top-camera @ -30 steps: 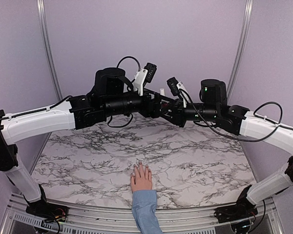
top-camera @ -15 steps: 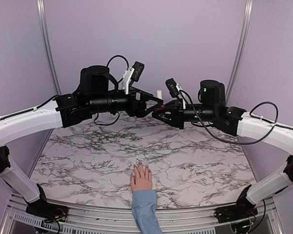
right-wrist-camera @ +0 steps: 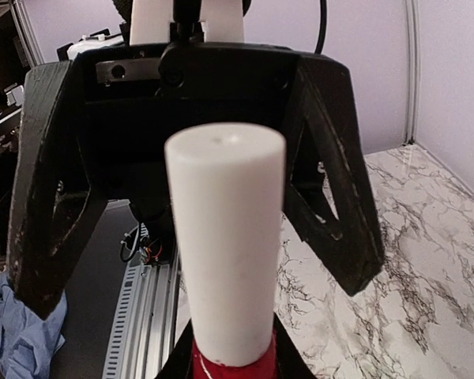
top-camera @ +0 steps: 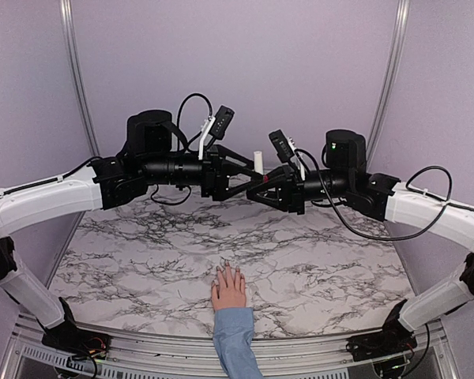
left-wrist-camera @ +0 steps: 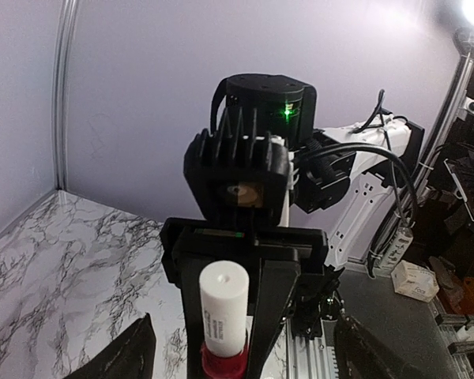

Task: Paint the nails
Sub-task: Unscrew the cap of the nail polish bottle.

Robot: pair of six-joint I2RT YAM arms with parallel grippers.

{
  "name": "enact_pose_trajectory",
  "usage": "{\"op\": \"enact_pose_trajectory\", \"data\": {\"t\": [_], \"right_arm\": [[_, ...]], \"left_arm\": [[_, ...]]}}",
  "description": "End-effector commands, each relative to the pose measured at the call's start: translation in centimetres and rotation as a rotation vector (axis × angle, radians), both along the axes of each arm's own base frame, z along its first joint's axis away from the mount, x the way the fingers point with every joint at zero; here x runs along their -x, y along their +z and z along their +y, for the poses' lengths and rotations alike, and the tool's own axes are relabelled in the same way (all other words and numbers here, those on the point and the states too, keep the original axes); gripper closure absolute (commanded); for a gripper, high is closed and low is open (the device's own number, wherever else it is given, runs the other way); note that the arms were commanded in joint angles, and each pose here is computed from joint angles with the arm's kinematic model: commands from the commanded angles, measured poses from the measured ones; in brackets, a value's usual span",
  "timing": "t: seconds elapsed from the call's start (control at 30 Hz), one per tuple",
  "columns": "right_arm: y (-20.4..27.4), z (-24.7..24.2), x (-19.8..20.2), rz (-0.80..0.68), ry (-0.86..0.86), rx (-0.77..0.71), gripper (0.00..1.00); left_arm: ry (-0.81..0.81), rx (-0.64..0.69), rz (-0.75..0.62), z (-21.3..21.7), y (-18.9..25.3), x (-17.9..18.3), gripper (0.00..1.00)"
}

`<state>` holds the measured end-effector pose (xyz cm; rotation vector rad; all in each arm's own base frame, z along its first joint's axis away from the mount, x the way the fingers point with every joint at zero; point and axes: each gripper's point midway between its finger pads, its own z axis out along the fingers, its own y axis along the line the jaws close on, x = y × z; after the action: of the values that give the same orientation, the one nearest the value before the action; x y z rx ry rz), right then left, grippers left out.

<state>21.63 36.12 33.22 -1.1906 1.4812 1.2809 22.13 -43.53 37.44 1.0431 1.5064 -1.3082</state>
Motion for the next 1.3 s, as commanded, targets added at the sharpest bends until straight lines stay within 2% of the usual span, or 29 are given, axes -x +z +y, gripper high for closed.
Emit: {"op": "enact_pose_trajectory", "data": {"t": [0.0,0.17,0.57,0.83,0.93,1.13,1.27], "right_arm": [[3.2,-0.7,2.0,-0.023,0.084,-0.08,1.0],[3.6,-0.9,3.2,-0.005,0.143,-0.085,1.0],[3.0,-0.8,5.5,0.0,0.25,-0.068,1.0],[2.9,-0.2,5.9,0.0,0.277,-0.053,1.0],[2.8,-0.2,5.9,0.001,0.275,-0.051,1.0],[2.9,-0.1,5.7,0.008,0.273,-0.052,1.0],[2.9,0.1,5.5,0.012,0.271,-0.053,1.0]], "left_arm": [[-0.157,0.13,-0.107,0.6,4.4,2.9,0.21],[-0.208,0.15,-0.125,0.6,5.0,3.5,0.23],[-0.282,0.17,-0.083,0.0,5.7,4.2,0.35],[-0.292,0.163,-0.039,-1.1,5.4,3.7,0.47],[-0.296,0.161,-0.037,-1.2,5.3,3.7,0.55],[-0.315,0.148,-0.028,-1.5,4.4,3.9,0.57],[-0.323,0.143,-0.022,-1.6,4.1,4.0,0.66]]}}
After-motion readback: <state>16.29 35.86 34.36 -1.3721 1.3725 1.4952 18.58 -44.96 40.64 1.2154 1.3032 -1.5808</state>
